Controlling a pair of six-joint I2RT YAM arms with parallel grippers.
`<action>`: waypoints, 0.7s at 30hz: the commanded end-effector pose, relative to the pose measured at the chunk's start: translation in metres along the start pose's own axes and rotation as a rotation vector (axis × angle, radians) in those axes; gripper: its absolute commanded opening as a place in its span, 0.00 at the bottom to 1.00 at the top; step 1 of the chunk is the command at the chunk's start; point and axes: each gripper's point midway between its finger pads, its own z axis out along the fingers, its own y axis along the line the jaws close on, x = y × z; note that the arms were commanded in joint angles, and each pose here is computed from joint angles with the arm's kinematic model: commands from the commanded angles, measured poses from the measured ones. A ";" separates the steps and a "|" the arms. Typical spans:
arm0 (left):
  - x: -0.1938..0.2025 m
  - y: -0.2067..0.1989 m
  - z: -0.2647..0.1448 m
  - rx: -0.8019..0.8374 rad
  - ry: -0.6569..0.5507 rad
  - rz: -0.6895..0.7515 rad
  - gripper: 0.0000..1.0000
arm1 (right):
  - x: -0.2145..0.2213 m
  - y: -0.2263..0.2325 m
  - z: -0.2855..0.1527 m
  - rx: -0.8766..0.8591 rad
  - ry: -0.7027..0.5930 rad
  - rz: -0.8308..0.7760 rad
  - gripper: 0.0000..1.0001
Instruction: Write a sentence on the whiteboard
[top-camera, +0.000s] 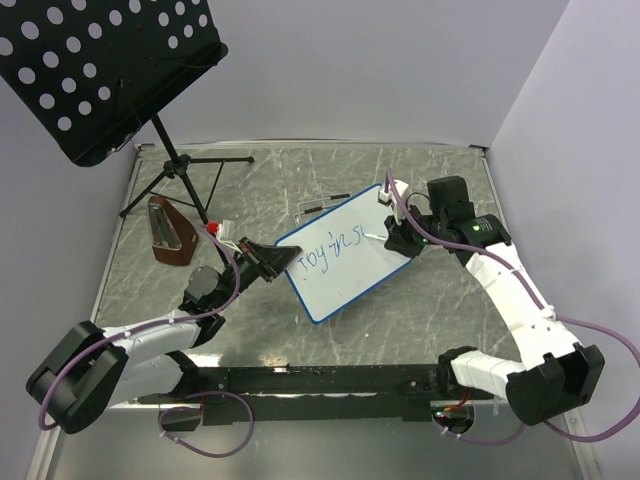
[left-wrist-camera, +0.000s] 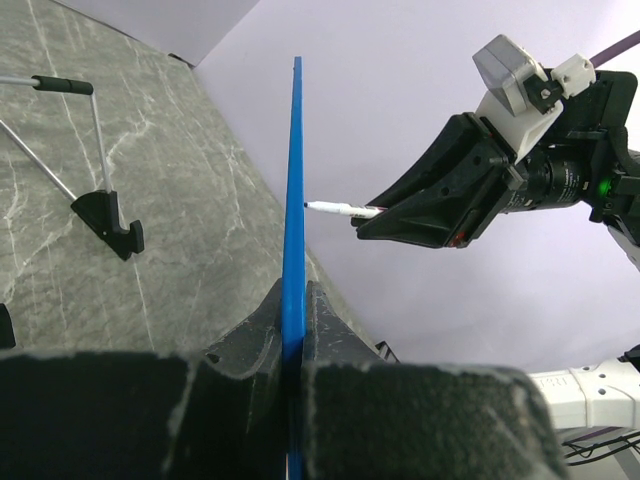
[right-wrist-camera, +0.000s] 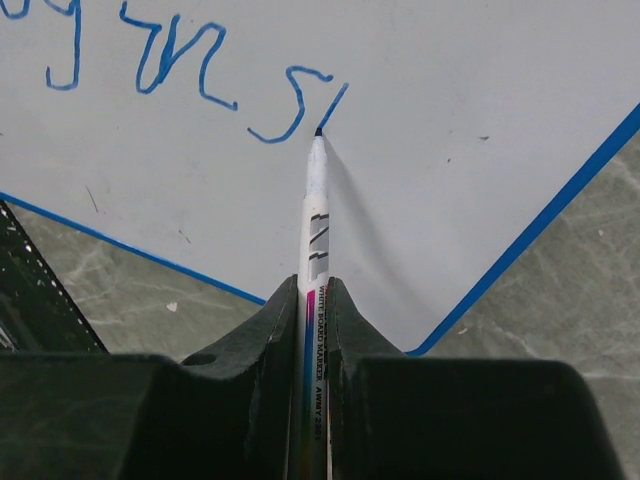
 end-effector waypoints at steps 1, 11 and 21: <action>-0.036 -0.051 0.001 0.186 -0.122 -0.005 0.01 | 0.003 0.004 -0.007 0.002 -0.004 -0.023 0.00; -0.036 -0.052 0.003 0.189 -0.120 -0.004 0.01 | -0.020 -0.006 -0.007 0.021 -0.050 -0.034 0.00; -0.035 -0.051 0.002 0.187 -0.120 -0.004 0.01 | -0.034 -0.022 -0.004 0.068 -0.068 -0.019 0.00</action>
